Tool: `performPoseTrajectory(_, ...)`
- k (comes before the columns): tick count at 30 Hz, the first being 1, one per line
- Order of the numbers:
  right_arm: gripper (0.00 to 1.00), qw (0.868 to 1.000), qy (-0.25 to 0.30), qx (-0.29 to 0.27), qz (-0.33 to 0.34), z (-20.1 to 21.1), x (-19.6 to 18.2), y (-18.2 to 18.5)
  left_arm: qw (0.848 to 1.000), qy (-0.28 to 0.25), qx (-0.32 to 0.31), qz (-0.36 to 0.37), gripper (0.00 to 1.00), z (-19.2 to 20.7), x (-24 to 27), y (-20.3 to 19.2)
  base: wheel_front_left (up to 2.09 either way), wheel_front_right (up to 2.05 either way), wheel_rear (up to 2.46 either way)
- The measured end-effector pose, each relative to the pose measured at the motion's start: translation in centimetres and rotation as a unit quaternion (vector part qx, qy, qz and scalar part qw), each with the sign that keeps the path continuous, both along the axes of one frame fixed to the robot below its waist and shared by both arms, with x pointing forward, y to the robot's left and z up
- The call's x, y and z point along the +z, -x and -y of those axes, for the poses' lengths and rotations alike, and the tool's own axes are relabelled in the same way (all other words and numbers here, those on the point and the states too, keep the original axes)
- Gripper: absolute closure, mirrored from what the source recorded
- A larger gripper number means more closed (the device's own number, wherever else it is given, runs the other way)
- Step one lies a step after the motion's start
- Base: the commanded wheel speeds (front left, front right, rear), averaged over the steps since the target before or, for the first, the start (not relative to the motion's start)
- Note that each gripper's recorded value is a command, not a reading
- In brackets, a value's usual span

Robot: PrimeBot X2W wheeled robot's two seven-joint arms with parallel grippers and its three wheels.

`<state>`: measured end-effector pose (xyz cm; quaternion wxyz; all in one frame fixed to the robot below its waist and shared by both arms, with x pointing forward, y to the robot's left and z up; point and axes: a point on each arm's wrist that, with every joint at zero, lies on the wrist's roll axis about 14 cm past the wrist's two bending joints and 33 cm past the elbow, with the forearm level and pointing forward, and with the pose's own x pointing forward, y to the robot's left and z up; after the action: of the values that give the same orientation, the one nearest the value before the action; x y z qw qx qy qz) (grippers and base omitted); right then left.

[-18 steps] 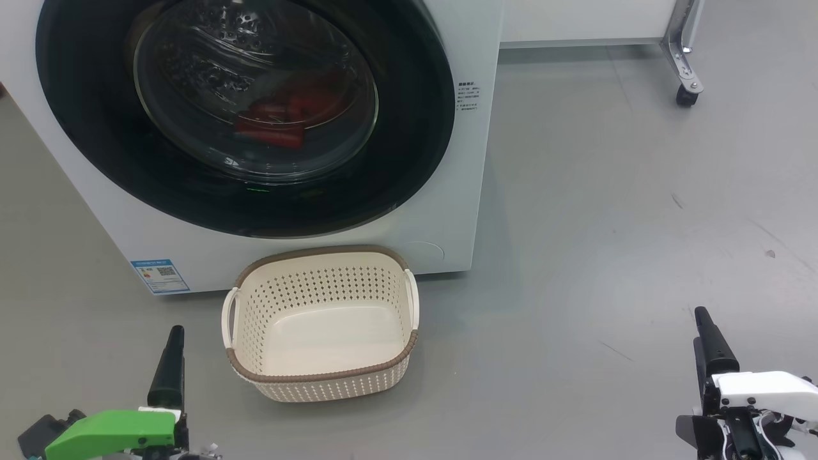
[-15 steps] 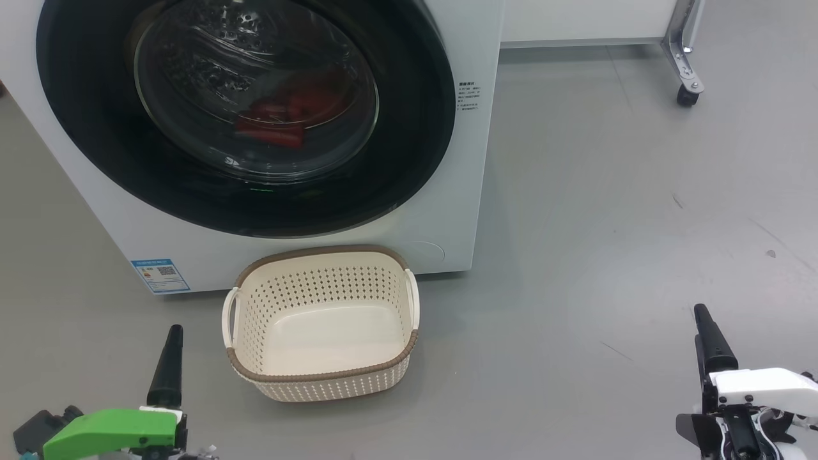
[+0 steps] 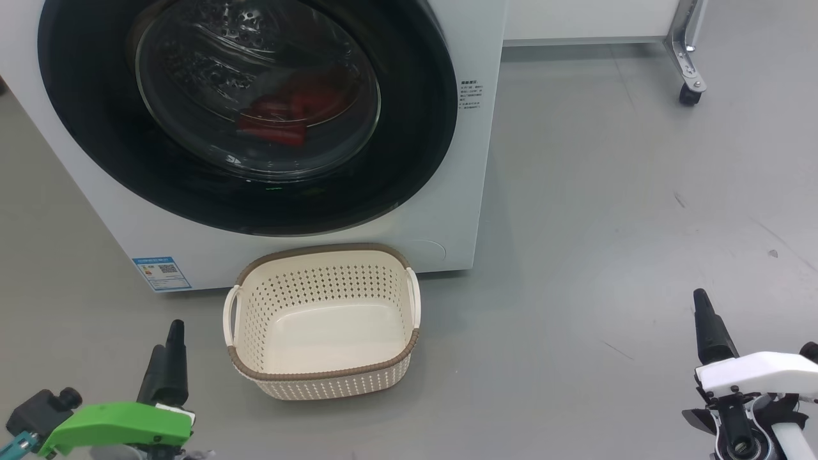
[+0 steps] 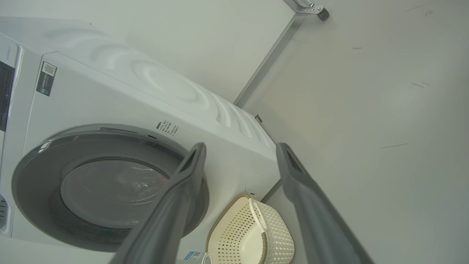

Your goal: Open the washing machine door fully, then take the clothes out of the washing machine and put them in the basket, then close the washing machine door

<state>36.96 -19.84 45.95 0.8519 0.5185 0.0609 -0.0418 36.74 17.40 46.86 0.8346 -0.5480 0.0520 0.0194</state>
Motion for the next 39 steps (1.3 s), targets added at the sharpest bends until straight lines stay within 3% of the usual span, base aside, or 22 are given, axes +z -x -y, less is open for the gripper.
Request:
performPoseTrajectory(13,0.00,0.985,0.165,0.045,0.003,-0.7,0.4,-0.7,0.988,-0.153,-0.012,0.020,0.00,-0.3,1.3,-0.8,0.00,0.00,0.00)
performPoseTrajectory(21,0.00,0.968,0.245,0.061,-0.001,-1.2,0.2,-0.7,0.968,-0.247,-0.026,0.035,0.00,0.3,2.0,-0.9,0.00,0.00,0.00)
performPoseTrajectory(39,0.00,0.925,0.367,0.093,0.017,-3.0,-0.1,-0.3,0.922,-0.378,-0.044,0.067,0.00,2.0,2.6,-0.7,0.00,0.00,0.00)
